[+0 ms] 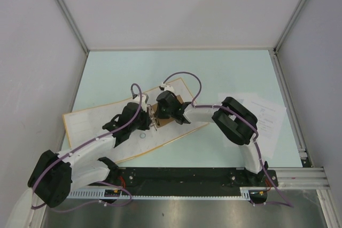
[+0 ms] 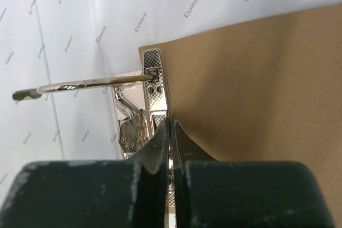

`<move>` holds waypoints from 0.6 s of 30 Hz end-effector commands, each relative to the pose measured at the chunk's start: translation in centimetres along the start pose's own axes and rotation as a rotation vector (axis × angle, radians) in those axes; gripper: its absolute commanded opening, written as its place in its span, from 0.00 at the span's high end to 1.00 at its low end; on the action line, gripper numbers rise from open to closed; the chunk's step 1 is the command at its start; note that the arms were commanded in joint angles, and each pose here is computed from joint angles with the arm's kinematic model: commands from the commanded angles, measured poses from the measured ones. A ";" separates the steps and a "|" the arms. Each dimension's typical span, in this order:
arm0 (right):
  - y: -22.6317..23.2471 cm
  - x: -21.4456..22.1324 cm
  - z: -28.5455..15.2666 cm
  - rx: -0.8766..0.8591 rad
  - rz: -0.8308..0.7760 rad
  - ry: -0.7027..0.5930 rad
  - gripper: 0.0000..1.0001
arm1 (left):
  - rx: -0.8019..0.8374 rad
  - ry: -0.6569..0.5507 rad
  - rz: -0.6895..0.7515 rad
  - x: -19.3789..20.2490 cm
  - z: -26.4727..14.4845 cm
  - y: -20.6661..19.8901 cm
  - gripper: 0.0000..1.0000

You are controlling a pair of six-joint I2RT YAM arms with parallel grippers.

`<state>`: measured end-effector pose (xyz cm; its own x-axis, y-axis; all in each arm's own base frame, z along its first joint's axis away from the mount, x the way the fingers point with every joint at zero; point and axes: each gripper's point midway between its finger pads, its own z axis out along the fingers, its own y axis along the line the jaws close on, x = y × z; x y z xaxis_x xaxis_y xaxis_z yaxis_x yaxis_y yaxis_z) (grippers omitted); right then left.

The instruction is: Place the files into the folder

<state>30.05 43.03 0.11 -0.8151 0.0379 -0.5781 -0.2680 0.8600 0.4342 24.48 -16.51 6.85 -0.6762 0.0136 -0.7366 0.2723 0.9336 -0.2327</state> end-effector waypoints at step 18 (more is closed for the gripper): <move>-4.6 0.1 -6.3 -0.059 -0.067 0.418 0.66 | 0.170 0.183 -0.092 0.4 0.8 -5.3 1.00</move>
<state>30.13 36.69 3.50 -0.9178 -0.1465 -0.3690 -0.3284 0.8025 0.4982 24.54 -20.28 7.28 -0.7349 0.0740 -0.6741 0.3710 0.8760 -0.3083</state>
